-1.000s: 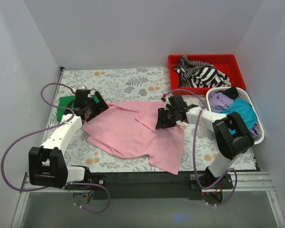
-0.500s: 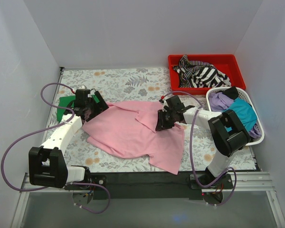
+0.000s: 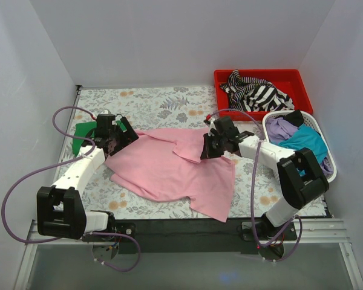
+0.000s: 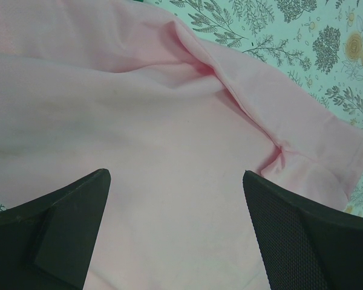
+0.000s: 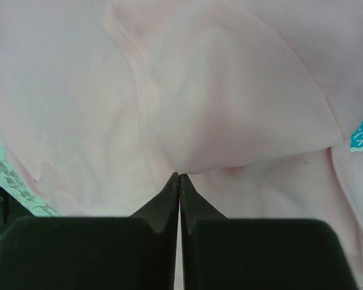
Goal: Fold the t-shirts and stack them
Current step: Flatten the tshirt out
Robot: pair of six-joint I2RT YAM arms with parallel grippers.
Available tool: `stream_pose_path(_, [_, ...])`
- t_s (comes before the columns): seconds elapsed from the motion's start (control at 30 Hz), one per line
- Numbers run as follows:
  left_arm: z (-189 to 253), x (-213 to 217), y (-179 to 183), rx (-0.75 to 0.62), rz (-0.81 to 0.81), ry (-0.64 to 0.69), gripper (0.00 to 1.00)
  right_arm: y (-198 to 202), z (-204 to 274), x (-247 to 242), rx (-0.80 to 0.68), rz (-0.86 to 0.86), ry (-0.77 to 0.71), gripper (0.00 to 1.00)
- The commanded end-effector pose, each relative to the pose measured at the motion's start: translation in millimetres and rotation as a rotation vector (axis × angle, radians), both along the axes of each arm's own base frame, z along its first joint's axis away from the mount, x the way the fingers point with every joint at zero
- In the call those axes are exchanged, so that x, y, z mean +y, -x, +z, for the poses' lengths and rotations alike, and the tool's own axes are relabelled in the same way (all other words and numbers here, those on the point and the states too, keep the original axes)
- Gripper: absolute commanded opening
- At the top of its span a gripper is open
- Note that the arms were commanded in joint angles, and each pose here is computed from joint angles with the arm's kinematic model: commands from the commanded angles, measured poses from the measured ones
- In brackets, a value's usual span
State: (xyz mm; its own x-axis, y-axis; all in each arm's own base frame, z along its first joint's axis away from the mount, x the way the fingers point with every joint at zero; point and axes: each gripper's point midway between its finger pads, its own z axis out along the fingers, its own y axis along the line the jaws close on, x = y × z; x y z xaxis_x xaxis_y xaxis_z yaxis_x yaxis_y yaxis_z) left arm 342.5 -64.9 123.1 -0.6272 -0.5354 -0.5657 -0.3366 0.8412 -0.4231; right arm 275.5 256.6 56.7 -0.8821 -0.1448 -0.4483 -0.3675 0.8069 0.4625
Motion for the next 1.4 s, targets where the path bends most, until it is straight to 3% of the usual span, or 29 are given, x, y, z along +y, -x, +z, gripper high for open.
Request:
stream_pose_path(0.0, [4.4, -1.0, -3.9, -0.025, -0.012, 0.001, 0.91, -24.9, 49.2, 8.7, -0.147, 0.007, -0.031, 0.01])
stream_pose_path(0.2, [10.4, -1.8, -22.9, -0.047, -0.008, -0.004, 0.91, -62.3, 54.3, 12.4, -0.186, -0.022, 0.037, 0.01])
stream_pose_path(0.33, [11.4, 2.8, -43.3, -0.055, 0.008, -0.040, 0.91, -111.6, 73.4, 17.6, -0.276, -0.071, 0.081, 0.01])
stream_pose_path(0.57, [5.4, 1.6, -81.8, -0.055, 0.021, -0.053, 0.91, -177.5, 52.1, 8.1, -0.242, -0.139, 0.135, 0.01])
stream_pose_path(0.9, [-1.6, 6.9, -135.1, -0.047, 0.036, -0.115, 0.91, -274.4, 49.2, -30.3, -0.281, -0.252, 0.111, 0.01])
stream_pose_path(1.13, [-1.6, 6.9, -159.9, -0.054, 0.026, -0.140, 0.91, -325.9, 54.4, -24.3, -0.362, -0.252, 0.037, 0.01])
stream_pose_path(1.23, [-6.3, 9.5, -163.9, -0.047, 0.025, -0.162, 0.91, -338.7, 51.8, -20.1, -0.392, -0.249, 0.013, 0.09])
stream_pose_path(1.27, [-7.3, 9.9, -164.2, -0.045, 0.021, -0.168, 0.91, -337.5, 45.9, -19.8, -0.383, -0.241, 0.006, 0.40])
stream_pose_path(1.37, [-10.5, 17.2, -164.7, -0.034, 0.054, -0.192, 0.91, -336.9, 46.0, -25.4, -0.395, -0.243, 0.013, 0.47])
